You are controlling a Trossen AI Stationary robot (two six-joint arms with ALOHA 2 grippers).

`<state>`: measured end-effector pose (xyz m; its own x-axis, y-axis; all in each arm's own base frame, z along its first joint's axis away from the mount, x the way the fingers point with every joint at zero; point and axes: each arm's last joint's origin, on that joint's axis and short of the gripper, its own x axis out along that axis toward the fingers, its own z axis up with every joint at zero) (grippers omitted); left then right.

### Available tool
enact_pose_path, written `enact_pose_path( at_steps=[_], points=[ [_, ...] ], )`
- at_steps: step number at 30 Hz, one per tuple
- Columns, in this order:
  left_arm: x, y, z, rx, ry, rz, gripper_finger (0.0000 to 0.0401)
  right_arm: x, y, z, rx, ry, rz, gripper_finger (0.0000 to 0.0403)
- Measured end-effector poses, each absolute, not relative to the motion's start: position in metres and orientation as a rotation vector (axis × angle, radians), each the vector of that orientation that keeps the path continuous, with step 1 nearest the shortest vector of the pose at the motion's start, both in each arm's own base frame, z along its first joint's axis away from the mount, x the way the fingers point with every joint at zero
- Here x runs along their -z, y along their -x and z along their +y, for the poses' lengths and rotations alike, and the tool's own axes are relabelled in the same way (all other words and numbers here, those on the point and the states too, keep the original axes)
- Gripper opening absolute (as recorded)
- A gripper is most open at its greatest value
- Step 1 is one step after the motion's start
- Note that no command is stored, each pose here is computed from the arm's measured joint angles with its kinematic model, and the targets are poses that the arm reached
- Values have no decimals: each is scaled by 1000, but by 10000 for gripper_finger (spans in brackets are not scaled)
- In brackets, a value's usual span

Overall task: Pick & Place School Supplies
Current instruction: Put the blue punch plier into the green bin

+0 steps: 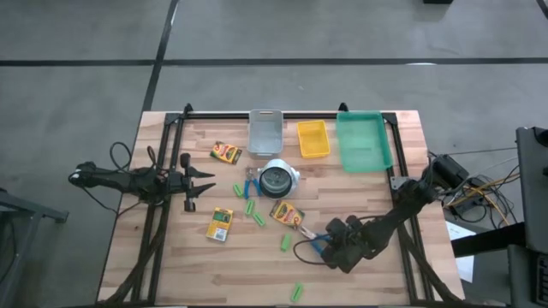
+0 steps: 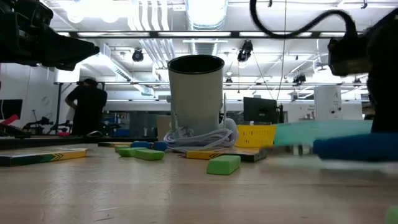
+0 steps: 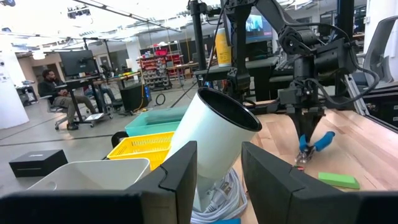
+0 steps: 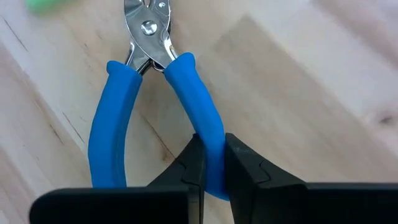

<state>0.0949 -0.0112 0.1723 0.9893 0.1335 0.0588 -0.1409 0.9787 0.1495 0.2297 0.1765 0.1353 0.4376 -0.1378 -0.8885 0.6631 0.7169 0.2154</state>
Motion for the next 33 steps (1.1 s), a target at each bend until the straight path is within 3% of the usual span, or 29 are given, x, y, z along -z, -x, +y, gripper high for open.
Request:
enact_pose_path(
  at_steps=[10,20,33],
  points=[
    [-172,-95,-11,-138,-154,-49,131,-200,-212,150,583,-582,714,28],
    [-172,-95,-11,-138,-154,-49,131,-264,-161,85,749,-506,499,28],
    [-172,-95,-11,-138,-154,-49,131,-296,-104,11,983,-532,406,29]
  ],
)
